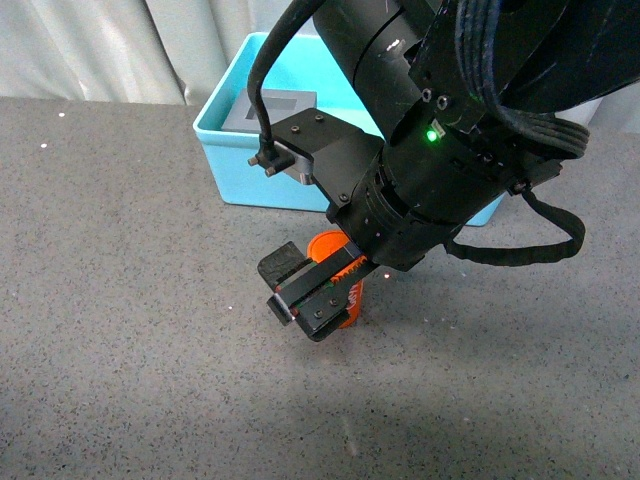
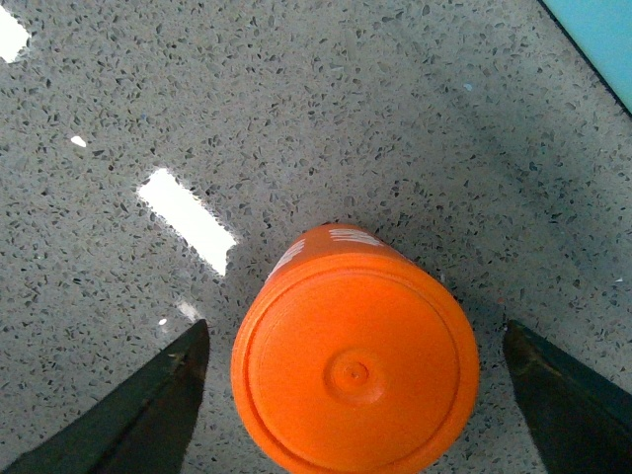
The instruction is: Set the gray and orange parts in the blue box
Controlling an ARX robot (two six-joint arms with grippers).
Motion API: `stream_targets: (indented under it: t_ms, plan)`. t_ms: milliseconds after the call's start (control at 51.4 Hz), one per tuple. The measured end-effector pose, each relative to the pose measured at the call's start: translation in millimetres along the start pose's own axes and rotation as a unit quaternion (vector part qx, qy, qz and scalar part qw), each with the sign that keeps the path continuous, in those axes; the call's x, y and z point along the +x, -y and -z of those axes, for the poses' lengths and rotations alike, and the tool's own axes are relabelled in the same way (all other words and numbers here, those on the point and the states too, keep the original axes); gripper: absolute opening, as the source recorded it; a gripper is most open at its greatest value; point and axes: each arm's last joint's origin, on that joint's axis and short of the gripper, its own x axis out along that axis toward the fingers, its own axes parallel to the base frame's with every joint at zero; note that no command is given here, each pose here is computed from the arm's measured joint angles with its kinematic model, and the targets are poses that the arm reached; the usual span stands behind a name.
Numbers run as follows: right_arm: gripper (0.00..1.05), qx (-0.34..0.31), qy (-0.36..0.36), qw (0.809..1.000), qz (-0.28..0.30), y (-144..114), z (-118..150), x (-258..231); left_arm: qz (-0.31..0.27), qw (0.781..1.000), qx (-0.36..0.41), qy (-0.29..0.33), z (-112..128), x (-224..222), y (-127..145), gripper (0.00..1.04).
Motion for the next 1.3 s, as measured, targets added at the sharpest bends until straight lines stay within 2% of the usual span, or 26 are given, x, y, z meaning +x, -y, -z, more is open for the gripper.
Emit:
stream_targets:
  t_ms: [156,272,525,719,836,1030,1303]
  plan:
    - [0.53,0.004,0.000,1.000,0.001,0.1,-1.3,1.2,0.000,1.000,0.000,0.000,0.0,0.0,0.0,0.98]
    - [0.43,0.005,0.001,1.000,0.005,0.6,-2.1,0.9,0.000,1.000,0.000,0.000,0.0,0.0,0.0,0.98]
    - [0.43,0.016,0.017,1.000,0.019,10.2,-5.4,-12.4,0.000,1.000,0.000,0.000,0.0,0.0,0.0,0.98]
    - [0.43,0.057,0.116,0.990,0.062,42.5,-35.8,-82.8,0.000,1.000,0.000,0.000,0.0,0.0,0.0,0.98]
    - [0.43,0.070,0.161,0.981,0.084,63.5,-58.4,-106.2,0.000,1.000,0.000,0.000,0.0,0.0,0.0,0.98]
    - [0.43,0.083,0.145,0.983,0.081,84.0,-84.2,-75.4,0.000,1.000,0.000,0.000,0.0,0.0,0.0,0.98]
    - [0.43,0.095,0.109,0.987,0.064,96.9,-94.8,-34.5,0.000,1.000,0.000,0.000,0.0,0.0,0.0,0.98]
